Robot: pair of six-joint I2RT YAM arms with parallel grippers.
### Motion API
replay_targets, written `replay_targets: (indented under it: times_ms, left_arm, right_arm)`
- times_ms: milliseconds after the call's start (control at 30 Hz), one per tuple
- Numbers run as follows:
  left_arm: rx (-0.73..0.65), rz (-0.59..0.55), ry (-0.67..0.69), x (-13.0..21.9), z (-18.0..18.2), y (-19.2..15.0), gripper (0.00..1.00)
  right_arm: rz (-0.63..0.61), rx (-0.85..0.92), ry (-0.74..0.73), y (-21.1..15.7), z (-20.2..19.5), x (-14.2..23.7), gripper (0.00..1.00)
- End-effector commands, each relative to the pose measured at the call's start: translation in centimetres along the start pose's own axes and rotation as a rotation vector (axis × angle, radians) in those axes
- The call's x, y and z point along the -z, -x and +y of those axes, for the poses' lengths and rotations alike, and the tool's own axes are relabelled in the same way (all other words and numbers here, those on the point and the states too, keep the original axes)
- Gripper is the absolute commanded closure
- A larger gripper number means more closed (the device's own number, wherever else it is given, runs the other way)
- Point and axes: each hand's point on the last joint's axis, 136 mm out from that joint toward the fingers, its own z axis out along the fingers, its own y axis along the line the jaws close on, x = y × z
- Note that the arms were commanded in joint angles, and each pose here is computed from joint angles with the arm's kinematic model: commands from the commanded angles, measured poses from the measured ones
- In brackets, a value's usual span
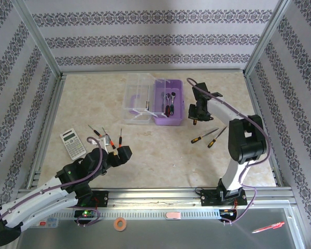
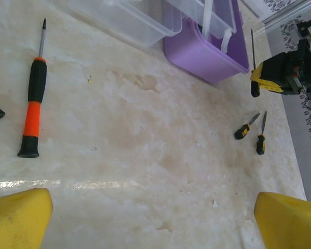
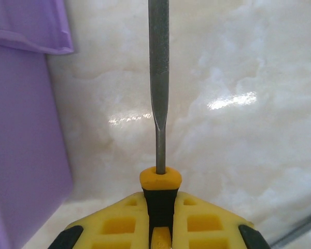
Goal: Pack the tool kit
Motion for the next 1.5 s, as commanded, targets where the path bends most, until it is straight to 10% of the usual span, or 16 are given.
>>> replay_targets:
  times_ms: [0,533,1467]
  left_arm:
    - [-0.011,-0.023,0.019,0.6,0.3,0.8,0.00]
    - [0.158,-0.022,-0.010,-3.0,2.2,-1.7,0.00]
    - [0.111,-0.147,-0.291,-5.8,-4.0,0.6,0.00]
  right_arm:
    - [-0.002,0.030,0.029,-0.9,0.4,1.5,0.89]
    - [-0.110,0.101,0.201,1.0,7.5,7.7,0.90]
    - [0.059,0.082,0.600,3.2,22.9,2.5,0.92]
